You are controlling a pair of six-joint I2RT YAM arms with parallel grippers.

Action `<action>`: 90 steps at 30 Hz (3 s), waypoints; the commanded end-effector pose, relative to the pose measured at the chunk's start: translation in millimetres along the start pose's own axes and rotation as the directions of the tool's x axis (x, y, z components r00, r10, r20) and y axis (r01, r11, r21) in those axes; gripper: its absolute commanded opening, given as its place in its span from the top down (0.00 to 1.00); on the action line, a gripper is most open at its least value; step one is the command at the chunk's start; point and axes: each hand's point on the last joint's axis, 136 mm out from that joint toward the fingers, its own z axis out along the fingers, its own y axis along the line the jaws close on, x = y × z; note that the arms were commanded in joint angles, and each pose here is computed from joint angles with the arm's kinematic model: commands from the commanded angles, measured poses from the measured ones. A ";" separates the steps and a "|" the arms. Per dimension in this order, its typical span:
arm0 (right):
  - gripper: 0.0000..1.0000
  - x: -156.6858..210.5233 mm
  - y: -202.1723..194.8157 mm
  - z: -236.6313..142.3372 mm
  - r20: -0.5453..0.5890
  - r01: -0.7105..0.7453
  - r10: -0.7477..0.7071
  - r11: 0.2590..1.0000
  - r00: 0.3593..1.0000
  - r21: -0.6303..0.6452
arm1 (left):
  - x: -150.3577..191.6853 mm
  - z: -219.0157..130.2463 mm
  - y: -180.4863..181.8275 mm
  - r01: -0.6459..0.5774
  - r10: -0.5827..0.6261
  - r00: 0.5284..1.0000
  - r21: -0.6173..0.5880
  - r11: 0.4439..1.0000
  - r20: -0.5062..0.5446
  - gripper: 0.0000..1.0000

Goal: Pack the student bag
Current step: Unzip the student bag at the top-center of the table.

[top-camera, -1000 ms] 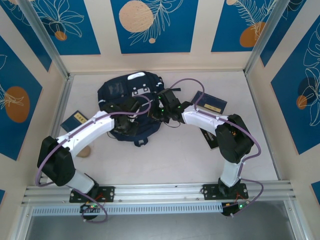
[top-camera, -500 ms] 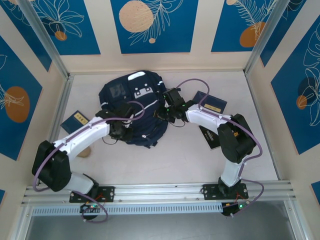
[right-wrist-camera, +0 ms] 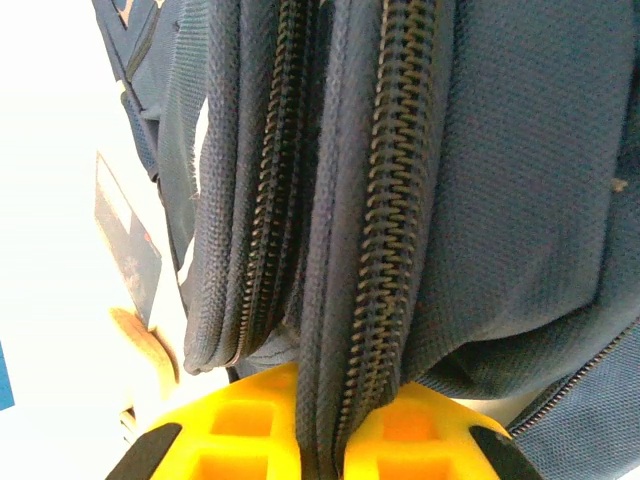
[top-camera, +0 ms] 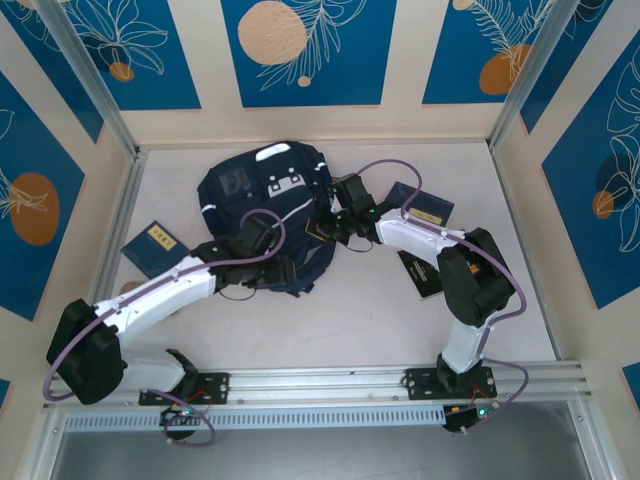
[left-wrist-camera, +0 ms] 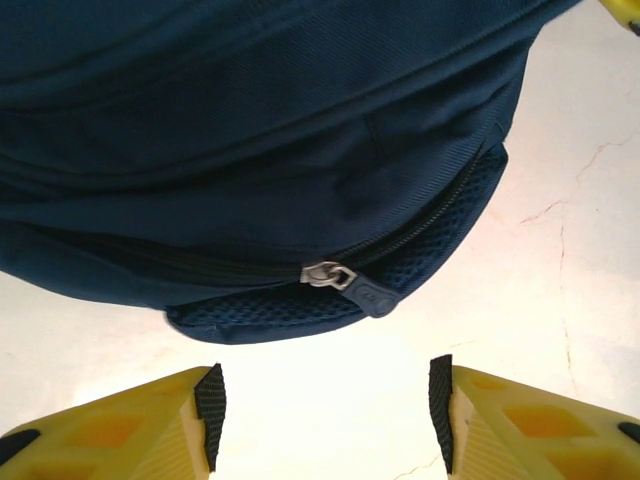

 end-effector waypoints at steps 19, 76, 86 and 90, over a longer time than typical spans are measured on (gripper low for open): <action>0.94 5.2 19.4 -12.6 -0.015 0.002 -0.004 0.995 1.000 -0.105 | -2.8 46.0 -15.3 0.077 -0.070 0.996 -0.150 0.986 0.048 0.43; 0.72 -26.3 -45.3 -52.7 0.084 -0.050 0.045 0.997 0.995 0.054 | -7.0 17.9 30.6 -0.239 0.241 0.971 -0.148 0.960 -0.002 1.00; 0.39 -0.3 -72.8 -103.2 0.142 -0.218 0.197 0.965 0.970 0.143 | -13.5 1.8 -52.5 -0.395 0.384 0.918 0.151 0.906 0.099 1.00; 0.38 23.9 -72.4 -100.4 0.085 -0.313 0.305 0.944 0.948 0.106 | -14.9 1.6 -75.7 -0.442 0.433 0.897 0.209 0.872 0.093 1.00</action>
